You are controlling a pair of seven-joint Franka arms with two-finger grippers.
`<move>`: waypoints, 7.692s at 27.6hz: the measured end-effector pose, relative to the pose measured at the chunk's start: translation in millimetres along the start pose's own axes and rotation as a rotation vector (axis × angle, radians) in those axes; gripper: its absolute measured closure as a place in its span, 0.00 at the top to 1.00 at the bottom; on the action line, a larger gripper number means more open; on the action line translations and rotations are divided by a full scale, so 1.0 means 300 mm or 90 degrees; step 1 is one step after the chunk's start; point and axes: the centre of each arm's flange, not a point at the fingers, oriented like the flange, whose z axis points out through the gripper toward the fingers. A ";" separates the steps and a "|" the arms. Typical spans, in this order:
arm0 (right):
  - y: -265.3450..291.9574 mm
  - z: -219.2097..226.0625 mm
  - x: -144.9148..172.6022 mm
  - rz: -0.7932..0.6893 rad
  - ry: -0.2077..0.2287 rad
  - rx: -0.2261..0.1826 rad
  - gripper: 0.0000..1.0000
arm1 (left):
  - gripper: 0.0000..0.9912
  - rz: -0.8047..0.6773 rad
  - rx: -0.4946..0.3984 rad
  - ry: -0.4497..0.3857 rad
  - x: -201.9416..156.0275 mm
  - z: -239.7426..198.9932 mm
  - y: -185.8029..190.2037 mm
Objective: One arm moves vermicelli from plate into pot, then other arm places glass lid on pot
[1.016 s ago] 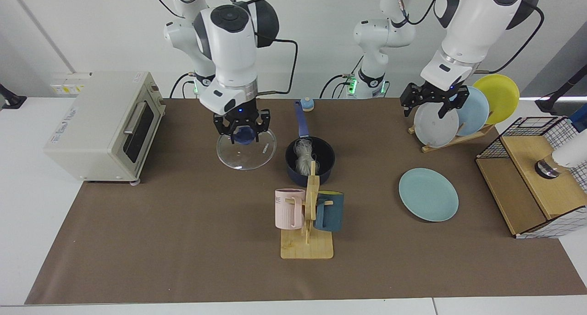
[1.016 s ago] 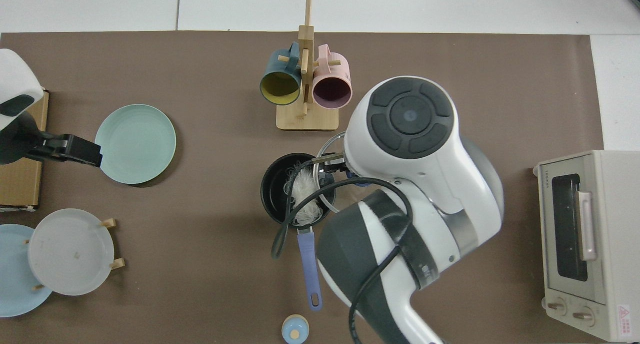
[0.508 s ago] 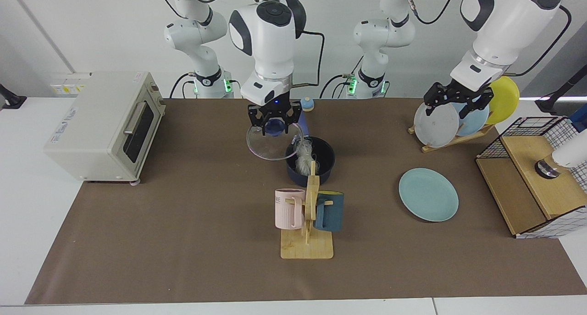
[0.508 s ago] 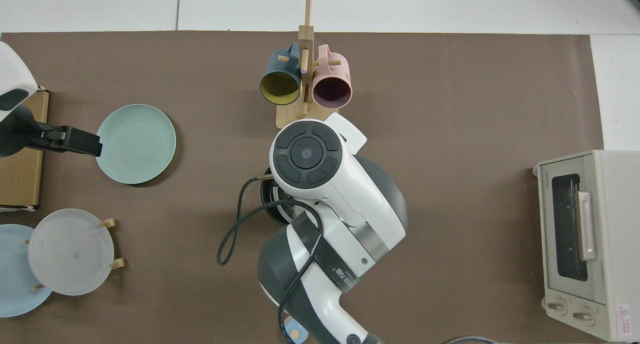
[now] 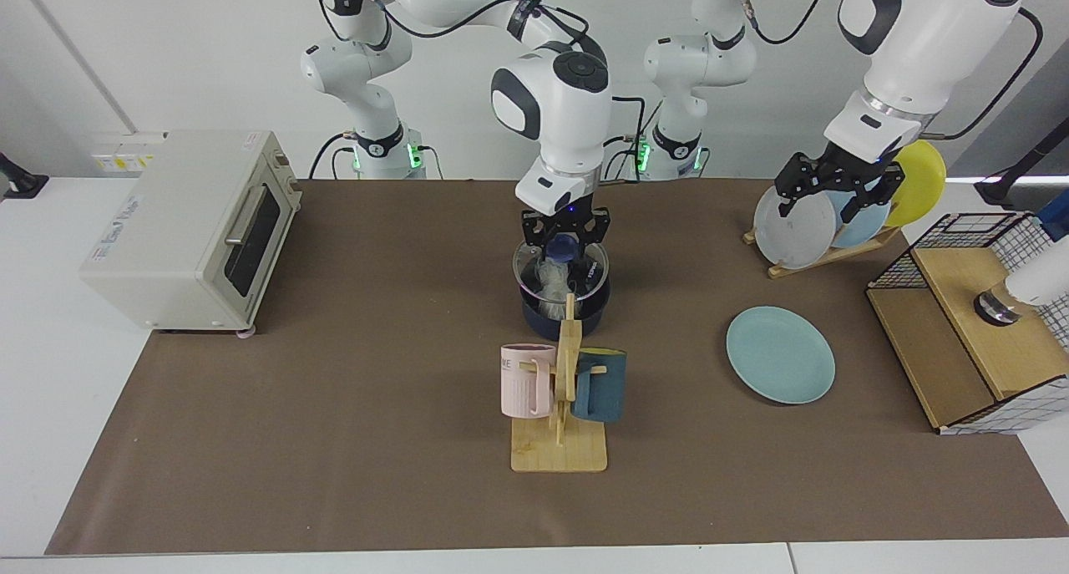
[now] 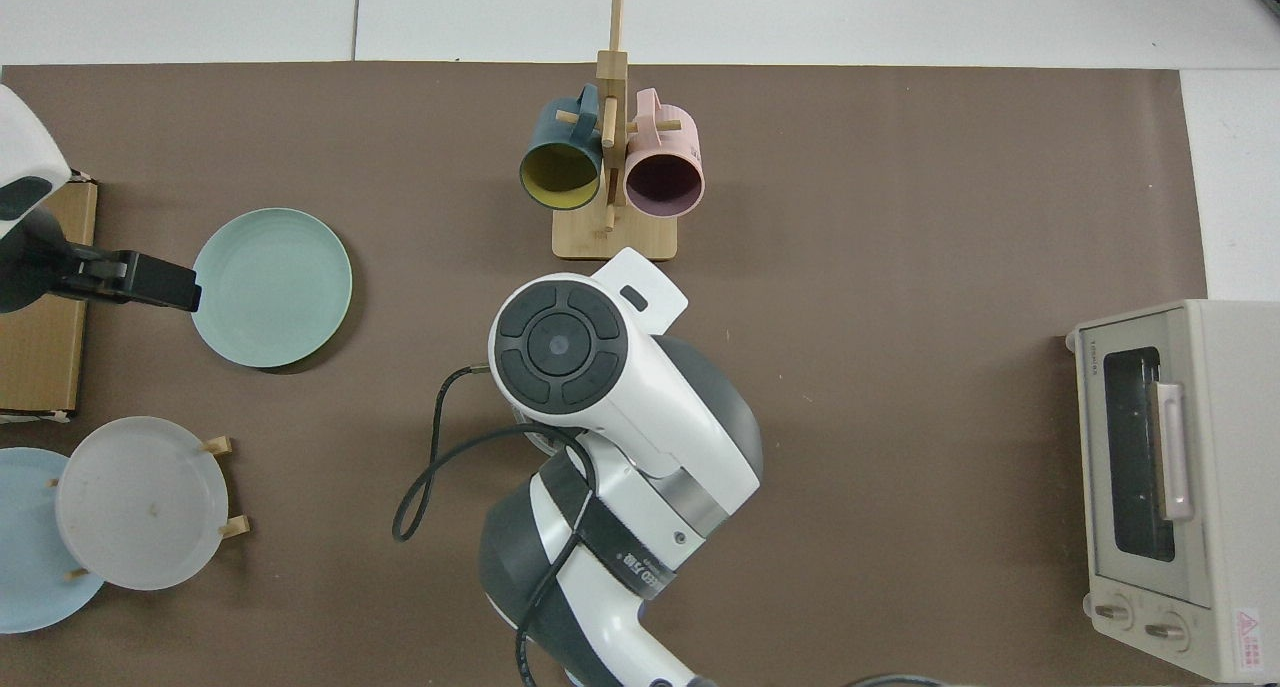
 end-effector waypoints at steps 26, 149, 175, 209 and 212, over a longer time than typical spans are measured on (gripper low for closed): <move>-0.002 0.138 0.001 -0.008 -0.022 -0.017 0.65 | 1.00 0.000 -0.001 -0.004 -0.001 0.011 0.000; 1.211 -0.543 0.272 0.028 0.023 -0.031 0.99 | 1.00 0.002 -0.001 -0.005 -0.001 0.017 0.006; 1.288 -0.540 0.263 0.054 0.006 -0.025 0.99 | 1.00 0.002 -0.001 -0.005 -0.001 0.018 0.006; 1.279 -0.542 0.256 0.052 0.005 -0.023 0.99 | 1.00 0.004 -0.001 -0.008 0.000 0.027 0.012; 1.279 -0.541 0.256 0.052 0.004 -0.023 0.99 | 1.00 0.004 -0.001 -0.008 0.000 0.027 0.012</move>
